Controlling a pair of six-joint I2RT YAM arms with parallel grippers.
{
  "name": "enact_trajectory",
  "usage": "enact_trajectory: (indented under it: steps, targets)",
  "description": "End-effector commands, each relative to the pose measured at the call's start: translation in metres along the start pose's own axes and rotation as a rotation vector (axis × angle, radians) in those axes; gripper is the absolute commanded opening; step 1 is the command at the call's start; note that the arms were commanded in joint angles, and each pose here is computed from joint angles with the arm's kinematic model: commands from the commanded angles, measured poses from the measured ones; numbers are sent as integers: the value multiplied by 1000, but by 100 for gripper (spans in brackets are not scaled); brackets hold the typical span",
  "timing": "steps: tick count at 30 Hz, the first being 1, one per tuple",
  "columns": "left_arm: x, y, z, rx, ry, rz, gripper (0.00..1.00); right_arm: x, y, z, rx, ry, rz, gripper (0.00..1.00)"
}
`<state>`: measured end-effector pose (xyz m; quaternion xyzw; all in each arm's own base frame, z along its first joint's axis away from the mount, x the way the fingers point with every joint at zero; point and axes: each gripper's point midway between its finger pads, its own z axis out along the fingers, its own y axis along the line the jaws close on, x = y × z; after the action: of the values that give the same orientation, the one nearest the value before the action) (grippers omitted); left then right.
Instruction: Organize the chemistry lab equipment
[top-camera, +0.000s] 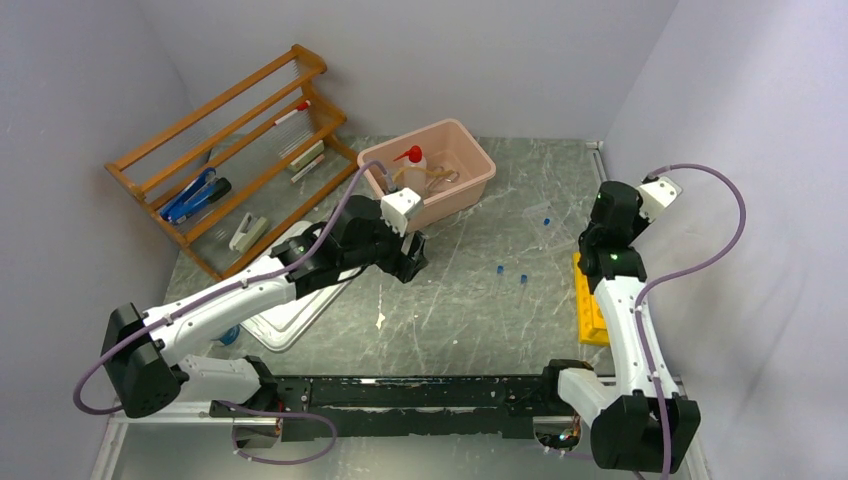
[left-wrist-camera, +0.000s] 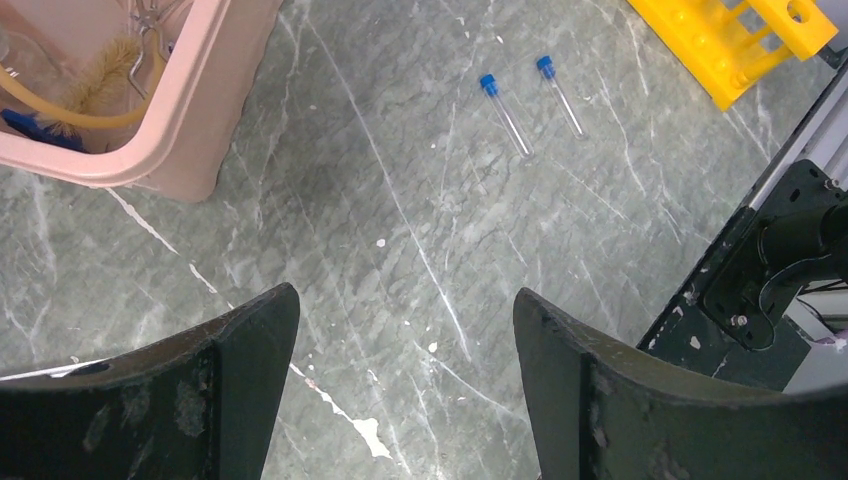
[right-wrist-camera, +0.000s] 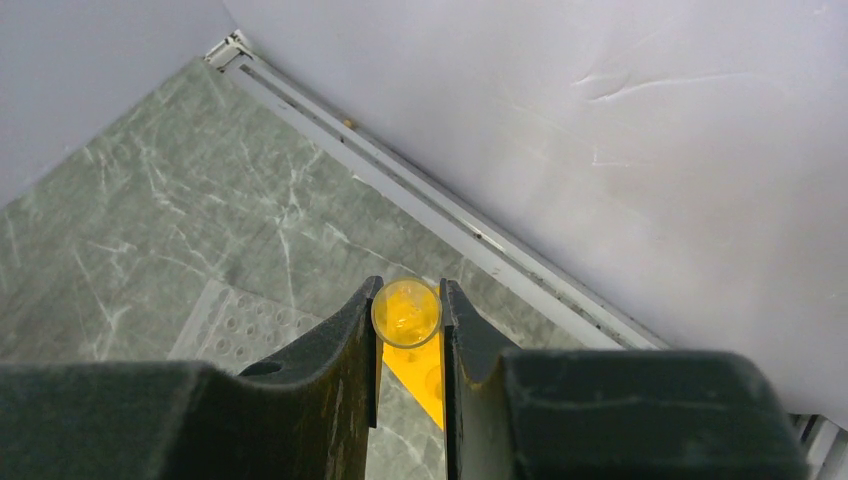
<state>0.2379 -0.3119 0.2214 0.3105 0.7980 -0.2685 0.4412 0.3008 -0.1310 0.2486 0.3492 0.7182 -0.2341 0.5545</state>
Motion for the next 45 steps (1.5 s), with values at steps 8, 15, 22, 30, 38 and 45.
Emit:
enact_trajectory:
  steps: [8,15,22,30,38,45]
  targets:
    - [2,5,8,-27,28,15,82,31,4,21,-23,54,45,12]
    - [2,5,11,-29,44,17,82,36,29,43,-88,47,82,11]
    - [2,6,14,-32,55,12,82,20,55,63,-153,-24,125,11]
    - [3,13,17,-68,65,13,81,25,73,83,-183,-14,97,11]
    - [5,14,19,-69,68,10,81,38,73,88,-185,33,-16,13]
    - [6,14,19,-65,70,8,81,48,80,94,-206,77,-70,14]
